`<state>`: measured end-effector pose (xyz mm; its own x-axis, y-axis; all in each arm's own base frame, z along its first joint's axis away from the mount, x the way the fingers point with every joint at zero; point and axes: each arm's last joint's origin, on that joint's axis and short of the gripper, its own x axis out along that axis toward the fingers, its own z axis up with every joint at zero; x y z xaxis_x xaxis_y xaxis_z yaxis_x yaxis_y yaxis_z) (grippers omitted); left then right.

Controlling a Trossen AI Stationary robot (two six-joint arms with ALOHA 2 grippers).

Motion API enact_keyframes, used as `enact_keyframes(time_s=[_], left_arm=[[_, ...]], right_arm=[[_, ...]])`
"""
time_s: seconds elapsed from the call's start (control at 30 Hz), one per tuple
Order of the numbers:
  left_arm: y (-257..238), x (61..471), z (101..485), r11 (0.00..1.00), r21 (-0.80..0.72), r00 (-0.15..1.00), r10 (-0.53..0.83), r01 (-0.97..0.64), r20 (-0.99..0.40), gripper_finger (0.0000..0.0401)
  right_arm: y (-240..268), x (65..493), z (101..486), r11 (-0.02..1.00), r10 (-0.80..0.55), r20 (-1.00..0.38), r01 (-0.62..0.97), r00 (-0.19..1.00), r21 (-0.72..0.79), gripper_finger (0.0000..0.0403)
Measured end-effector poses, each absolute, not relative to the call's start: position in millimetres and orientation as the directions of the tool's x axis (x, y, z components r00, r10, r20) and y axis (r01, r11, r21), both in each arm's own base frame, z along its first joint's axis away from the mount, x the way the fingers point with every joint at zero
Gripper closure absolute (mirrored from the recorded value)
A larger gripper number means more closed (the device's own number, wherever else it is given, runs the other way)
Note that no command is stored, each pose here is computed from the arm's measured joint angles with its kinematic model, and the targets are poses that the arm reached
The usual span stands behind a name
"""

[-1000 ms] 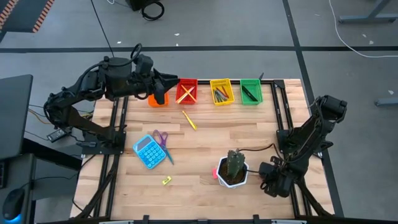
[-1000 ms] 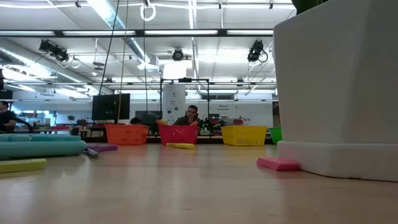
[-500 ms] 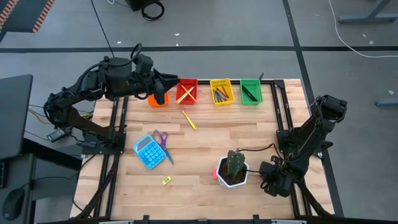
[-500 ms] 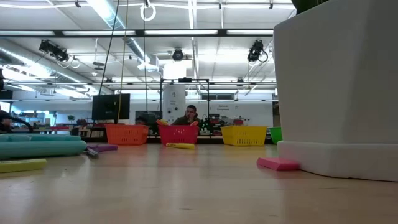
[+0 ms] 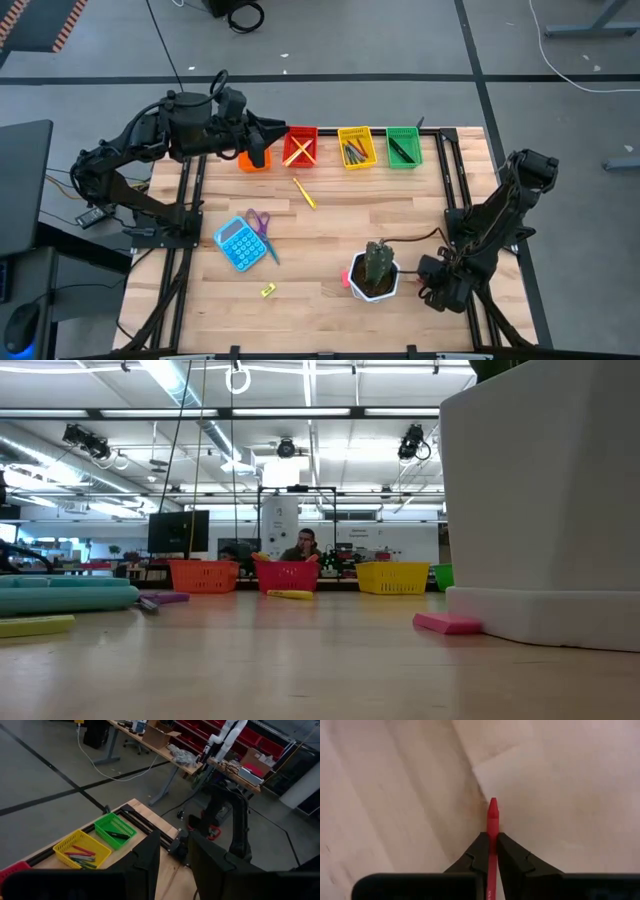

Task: Sort crayons/erasers/pens/pencils in bins
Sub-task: Put the red crayon into the yellow bin

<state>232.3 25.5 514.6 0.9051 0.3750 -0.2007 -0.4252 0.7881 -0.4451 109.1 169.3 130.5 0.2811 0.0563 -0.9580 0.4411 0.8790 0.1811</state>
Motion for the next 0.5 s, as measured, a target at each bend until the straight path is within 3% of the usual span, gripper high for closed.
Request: enact_keyframes(time_s=[0.5], left_arm=[[26, 232, 515, 0.786, -0.444, 0.903, 0.38, -0.429, -0.2, 0.0294]], right_arm=[[143, 110, 178, 0.817, 0.038, -0.922, 0.52, 0.385, 0.251, 0.037]])
